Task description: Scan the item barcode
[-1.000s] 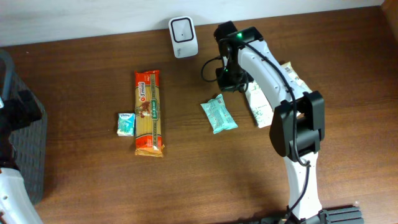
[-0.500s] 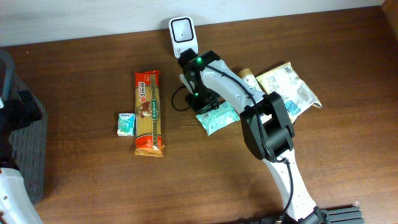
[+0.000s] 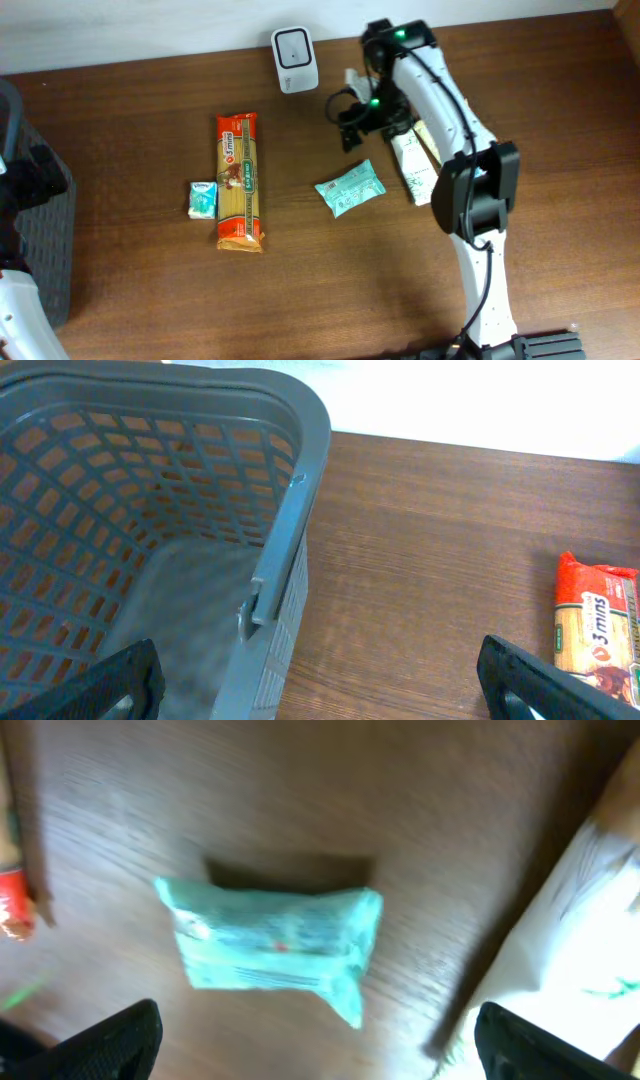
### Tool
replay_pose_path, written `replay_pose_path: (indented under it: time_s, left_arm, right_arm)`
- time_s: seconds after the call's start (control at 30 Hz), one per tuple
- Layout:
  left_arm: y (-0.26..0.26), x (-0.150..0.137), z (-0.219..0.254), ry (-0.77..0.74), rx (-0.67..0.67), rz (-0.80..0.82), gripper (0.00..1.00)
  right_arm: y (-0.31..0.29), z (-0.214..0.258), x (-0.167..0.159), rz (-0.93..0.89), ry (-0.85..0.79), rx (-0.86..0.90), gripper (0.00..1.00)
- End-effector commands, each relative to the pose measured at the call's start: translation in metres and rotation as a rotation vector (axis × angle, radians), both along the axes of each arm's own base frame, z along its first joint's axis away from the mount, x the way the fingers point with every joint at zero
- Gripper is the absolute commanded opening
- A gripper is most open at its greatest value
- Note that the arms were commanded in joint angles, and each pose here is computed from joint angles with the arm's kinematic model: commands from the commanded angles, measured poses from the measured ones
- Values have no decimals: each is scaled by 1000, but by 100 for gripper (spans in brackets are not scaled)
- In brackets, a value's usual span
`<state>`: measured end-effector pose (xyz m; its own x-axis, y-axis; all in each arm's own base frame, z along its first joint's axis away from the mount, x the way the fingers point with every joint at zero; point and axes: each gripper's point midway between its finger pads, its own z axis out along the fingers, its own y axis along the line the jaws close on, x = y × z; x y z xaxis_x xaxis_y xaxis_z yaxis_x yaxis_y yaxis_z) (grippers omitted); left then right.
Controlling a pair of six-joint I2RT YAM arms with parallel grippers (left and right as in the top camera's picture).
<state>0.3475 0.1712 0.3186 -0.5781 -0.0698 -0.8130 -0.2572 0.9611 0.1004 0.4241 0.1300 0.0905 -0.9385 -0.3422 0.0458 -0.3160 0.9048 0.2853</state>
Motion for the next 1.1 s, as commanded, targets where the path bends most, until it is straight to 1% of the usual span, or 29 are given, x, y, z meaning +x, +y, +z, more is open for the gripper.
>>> replay_pose_path:
  time_s: [0.0, 0.03, 0.07, 0.1, 0.13, 0.23, 0.27, 0.37, 0.47, 0.5, 0.57, 0.6, 0.67, 0.73, 0.8, 0.9, 0.93, 0.97, 1.0, 1.07]
  left_arm:
    - [1, -1, 9, -19, 20, -6, 99]
    - [1, -1, 9, -19, 20, -5, 99]
    - [1, -1, 9, -19, 20, -5, 99]
    - [1, -1, 9, -19, 20, -5, 99]
    - [1, -1, 9, -19, 20, -5, 99]
    - [1, -1, 9, -19, 20, -6, 99]
    - [1, -1, 9, -19, 20, -5, 99]
    - [1, -1, 9, -19, 20, -5, 99]
    - [1, -1, 9, -19, 20, -5, 99]
    - [1, -1, 9, -19, 20, -5, 99]
    - [1, -1, 9, -19, 20, -5, 99]
    - [1, -1, 9, -19, 20, -5, 99]
    - [1, -1, 9, -19, 20, -6, 99]
    - [1, -1, 9, -19, 20, -5, 99]
    - [1, -1, 9, -19, 20, -5, 99]
    - [1, -1, 9, -18, 20, -6, 99]
    - [1, -1, 9, -19, 20, -5, 99]
    - [1, -1, 9, -19, 20, -5, 99]
    - [1, -1, 9, -19, 20, -5, 99]
    - [1, -1, 9, -18, 20, -6, 99]
  right_arm:
    - [-5, -32, -22, 58, 86, 50, 99]
    - [-3, -42, -24, 48, 101, 79, 99]
    - [1, -48, -27, 66, 105, 109, 94]
    - [5, -52, -31, 93, 111, 148, 86]
    - [9, -55, -35, 106, 118, 172, 82]
    - [12, -58, -37, 104, 128, 187, 72]
    - [12, -58, -37, 103, 129, 191, 70]
    - [19, -61, -40, 92, 142, 238, 69]
    - [23, -83, -50, 74, 166, 267, 66]
    - [23, -90, -54, 70, 174, 272, 61]
    - [22, -103, -59, 61, 180, 269, 41]
    - [22, -104, -58, 62, 177, 270, 29]
    - [24, -104, -55, 62, 162, 284, 20]
    - [32, -100, -51, 54, 149, 336, 19]
    - [49, -88, -48, 52, 137, 461, 20]
    - [65, -73, -45, 33, 136, 585, 19]
    - [66, -71, -44, 30, 132, 595, 16]
    - [68, -63, -39, 22, 122, 611, 8]
    - [70, -52, -32, 14, 100, 612, 5]
    - [74, -21, -18, 19, 25, 614, 4]
